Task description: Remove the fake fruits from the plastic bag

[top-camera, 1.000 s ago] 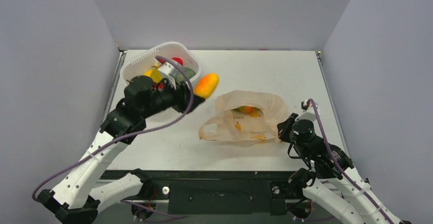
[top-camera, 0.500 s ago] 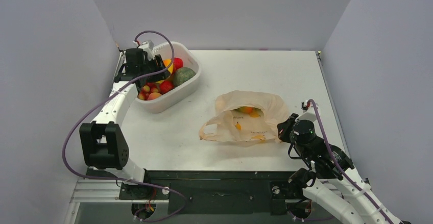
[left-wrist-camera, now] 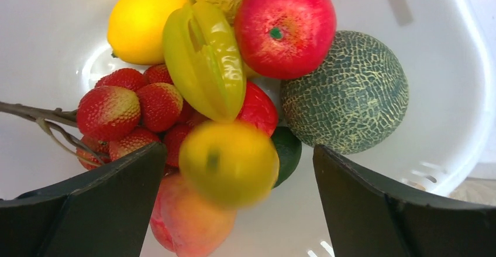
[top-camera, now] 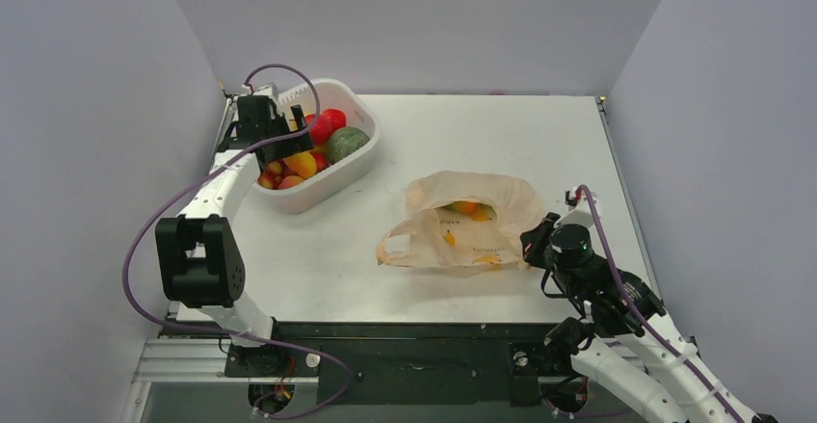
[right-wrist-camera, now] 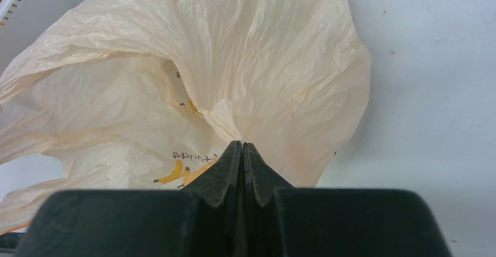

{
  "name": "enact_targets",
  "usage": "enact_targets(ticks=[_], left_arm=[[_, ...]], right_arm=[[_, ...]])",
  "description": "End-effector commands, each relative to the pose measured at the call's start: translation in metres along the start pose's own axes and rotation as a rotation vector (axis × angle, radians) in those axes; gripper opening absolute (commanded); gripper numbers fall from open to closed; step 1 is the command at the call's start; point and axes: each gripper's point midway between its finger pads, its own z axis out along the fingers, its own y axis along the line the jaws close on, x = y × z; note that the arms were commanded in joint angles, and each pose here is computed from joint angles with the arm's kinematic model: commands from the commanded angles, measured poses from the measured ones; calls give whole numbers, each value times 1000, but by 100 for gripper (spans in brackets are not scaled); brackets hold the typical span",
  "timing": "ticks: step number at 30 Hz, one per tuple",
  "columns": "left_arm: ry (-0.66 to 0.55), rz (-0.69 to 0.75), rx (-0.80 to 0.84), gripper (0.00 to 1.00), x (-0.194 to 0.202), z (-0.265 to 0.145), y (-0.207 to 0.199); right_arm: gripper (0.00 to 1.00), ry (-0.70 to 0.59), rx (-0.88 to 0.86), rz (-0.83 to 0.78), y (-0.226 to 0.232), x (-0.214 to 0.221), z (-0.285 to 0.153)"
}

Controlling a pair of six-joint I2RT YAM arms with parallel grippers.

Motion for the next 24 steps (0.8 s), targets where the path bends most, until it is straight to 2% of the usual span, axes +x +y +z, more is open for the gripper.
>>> enact_targets(ticks=[1, 3, 7, 10, 11, 13, 17, 21, 24], left_arm=[[-87, -4, -16, 97, -23, -29, 1], [-107, -7, 30, 97, -26, -50, -8], [-137, 3, 290, 97, -20, -111, -64], [-168, 85, 538, 97, 4, -176, -132], [-136, 111, 608, 97, 27, -190, -155], [-155, 149, 731, 96, 51, -229, -184], [-185, 163, 887, 92, 84, -291, -207], [-117, 174, 935, 89, 126, -306, -219], [-44, 208, 895, 87, 168, -287, -231]], right_arm=[[0, -36, -71, 15, 20, -17, -5], [0, -35, -90, 17, 24, -19, -6], [0, -2, -203, -10, 47, -18, -10], [0, 30, -304, -25, 68, -16, -13], [0, 53, -360, -25, 81, -14, -15], [0, 79, -460, -16, 104, -15, -19], [0, 110, -651, -28, 155, -17, -41], [0, 158, -787, -74, 183, 4, -68], [0, 170, -707, -61, 155, 31, -58]])
